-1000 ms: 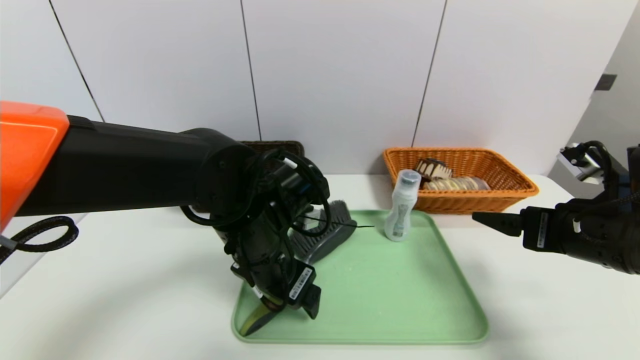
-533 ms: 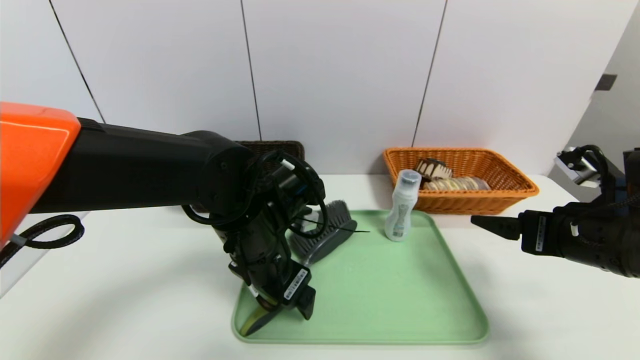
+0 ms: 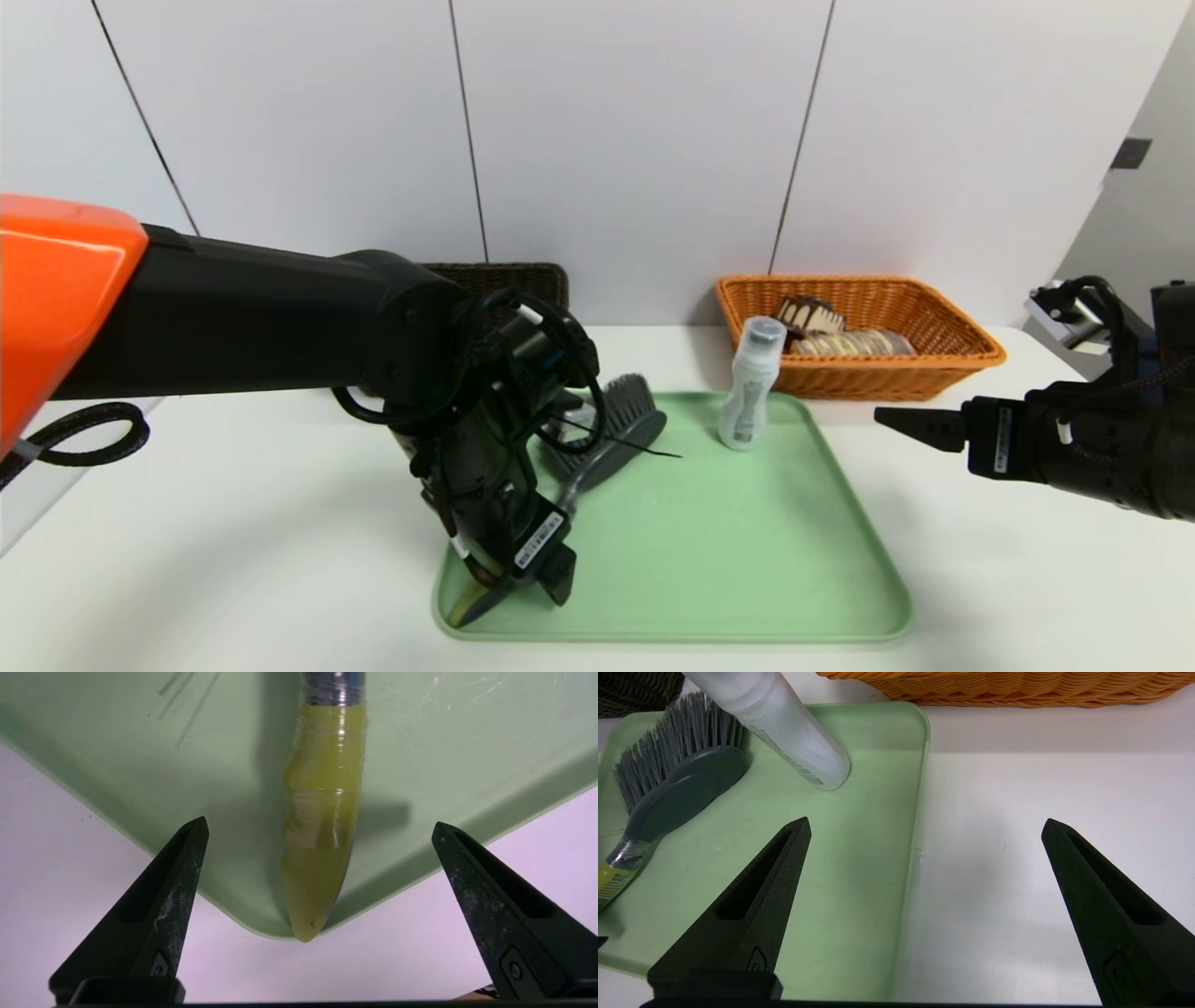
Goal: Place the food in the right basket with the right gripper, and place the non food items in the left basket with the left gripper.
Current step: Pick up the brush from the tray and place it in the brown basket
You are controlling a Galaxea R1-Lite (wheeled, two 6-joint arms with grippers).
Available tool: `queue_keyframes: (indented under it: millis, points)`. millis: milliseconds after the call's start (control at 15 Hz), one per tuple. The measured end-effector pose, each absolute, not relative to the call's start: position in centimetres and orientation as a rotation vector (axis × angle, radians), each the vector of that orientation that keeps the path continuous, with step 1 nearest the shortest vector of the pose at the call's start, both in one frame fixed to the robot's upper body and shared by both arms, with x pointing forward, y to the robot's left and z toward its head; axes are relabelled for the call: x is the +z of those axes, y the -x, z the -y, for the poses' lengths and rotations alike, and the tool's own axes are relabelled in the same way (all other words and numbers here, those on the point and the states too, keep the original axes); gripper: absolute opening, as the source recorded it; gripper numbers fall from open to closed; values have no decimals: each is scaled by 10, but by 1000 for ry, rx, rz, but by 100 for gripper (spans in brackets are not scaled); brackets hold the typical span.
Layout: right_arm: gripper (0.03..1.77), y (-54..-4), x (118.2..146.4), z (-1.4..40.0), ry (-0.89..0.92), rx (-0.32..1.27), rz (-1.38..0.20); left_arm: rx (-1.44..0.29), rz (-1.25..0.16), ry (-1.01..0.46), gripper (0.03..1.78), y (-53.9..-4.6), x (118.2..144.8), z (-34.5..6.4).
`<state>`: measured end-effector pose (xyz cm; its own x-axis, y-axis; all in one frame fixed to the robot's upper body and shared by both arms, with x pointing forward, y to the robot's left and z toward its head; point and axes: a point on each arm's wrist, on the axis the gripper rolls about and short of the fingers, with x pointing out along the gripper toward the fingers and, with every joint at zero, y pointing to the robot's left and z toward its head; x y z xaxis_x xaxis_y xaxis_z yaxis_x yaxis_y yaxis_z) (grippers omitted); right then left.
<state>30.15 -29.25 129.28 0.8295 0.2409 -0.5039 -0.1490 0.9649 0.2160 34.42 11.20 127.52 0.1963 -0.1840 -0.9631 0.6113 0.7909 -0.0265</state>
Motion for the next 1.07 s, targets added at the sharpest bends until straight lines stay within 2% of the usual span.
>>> queue_keyframes:
  millis: [1067]
  points:
    - [171,-302,1286,292,-171,208,-579,-552,-1233,-448,169,-346,1268,-103]
